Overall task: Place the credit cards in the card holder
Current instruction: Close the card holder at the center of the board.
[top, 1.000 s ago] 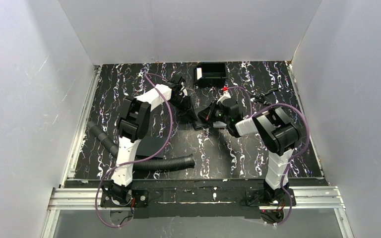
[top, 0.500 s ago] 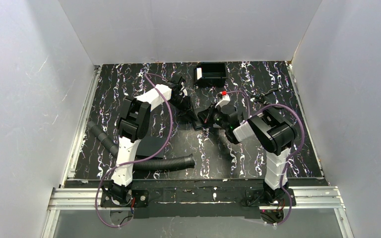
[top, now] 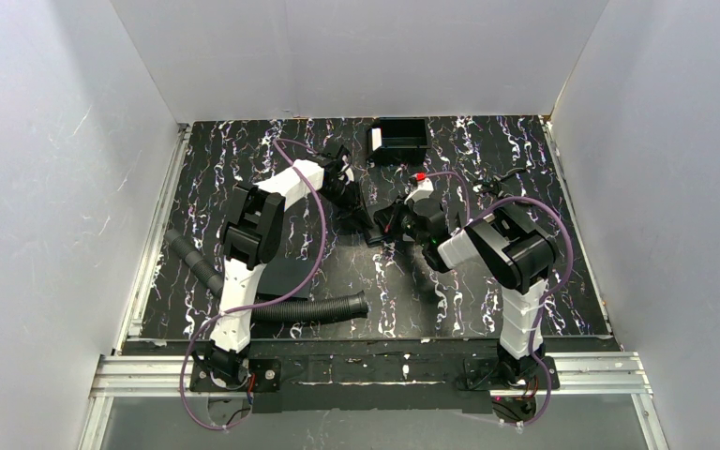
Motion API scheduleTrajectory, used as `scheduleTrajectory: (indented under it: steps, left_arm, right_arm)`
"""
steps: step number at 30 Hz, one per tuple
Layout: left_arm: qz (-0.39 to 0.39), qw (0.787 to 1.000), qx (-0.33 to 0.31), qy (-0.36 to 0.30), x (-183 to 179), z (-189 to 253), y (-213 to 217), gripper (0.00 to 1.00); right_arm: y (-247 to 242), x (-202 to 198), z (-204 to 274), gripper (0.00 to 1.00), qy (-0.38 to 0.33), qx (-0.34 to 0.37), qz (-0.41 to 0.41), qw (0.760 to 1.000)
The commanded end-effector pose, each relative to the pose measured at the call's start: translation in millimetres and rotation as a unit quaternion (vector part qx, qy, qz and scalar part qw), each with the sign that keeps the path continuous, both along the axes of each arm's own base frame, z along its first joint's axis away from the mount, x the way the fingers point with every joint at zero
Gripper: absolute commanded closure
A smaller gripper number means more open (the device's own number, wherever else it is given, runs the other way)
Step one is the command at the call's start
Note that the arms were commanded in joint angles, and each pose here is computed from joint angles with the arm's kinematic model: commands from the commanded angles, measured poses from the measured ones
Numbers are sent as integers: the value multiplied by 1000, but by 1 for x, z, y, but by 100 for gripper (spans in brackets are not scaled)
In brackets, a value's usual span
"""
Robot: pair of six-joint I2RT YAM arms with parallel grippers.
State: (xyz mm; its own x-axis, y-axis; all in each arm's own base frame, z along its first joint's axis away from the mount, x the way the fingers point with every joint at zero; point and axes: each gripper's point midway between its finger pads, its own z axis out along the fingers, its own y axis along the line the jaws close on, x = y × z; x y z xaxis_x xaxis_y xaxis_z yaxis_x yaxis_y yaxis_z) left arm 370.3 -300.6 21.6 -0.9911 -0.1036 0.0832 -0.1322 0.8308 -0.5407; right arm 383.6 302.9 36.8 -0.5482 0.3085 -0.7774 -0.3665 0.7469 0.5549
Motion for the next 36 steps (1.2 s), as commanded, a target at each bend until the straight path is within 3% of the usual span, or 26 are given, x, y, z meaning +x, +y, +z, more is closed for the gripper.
scheduleTrajectory:
  steps: [1, 11, 22, 26, 29, 36]
  left_arm:
    - [-2, 996, 92, 0, -11, -62, 19, 71]
    - [4, 996, 86, 1, -14, -63, 19, 72]
    - [6, 997, 72, -3, -14, -55, 15, 72]
    - [11, 998, 65, -15, -12, -46, 13, 72]
    - [18, 997, 68, -18, -12, -45, 15, 72]
    - [18, 998, 65, -16, -20, -47, 17, 73]
  right_arm:
    - [-70, -130, -161, 99, 269, -211, 40, 939]
    - [-92, -134, -163, 99, 234, -325, -8, 916]
    - [-113, -155, -193, 99, 230, -457, -19, 859]
    - [-129, -167, -203, 99, 241, -477, -21, 845]
    - [-121, -166, -199, 99, 231, -455, -11, 860]
    - [-73, -158, -171, 99, 185, -335, 47, 923]
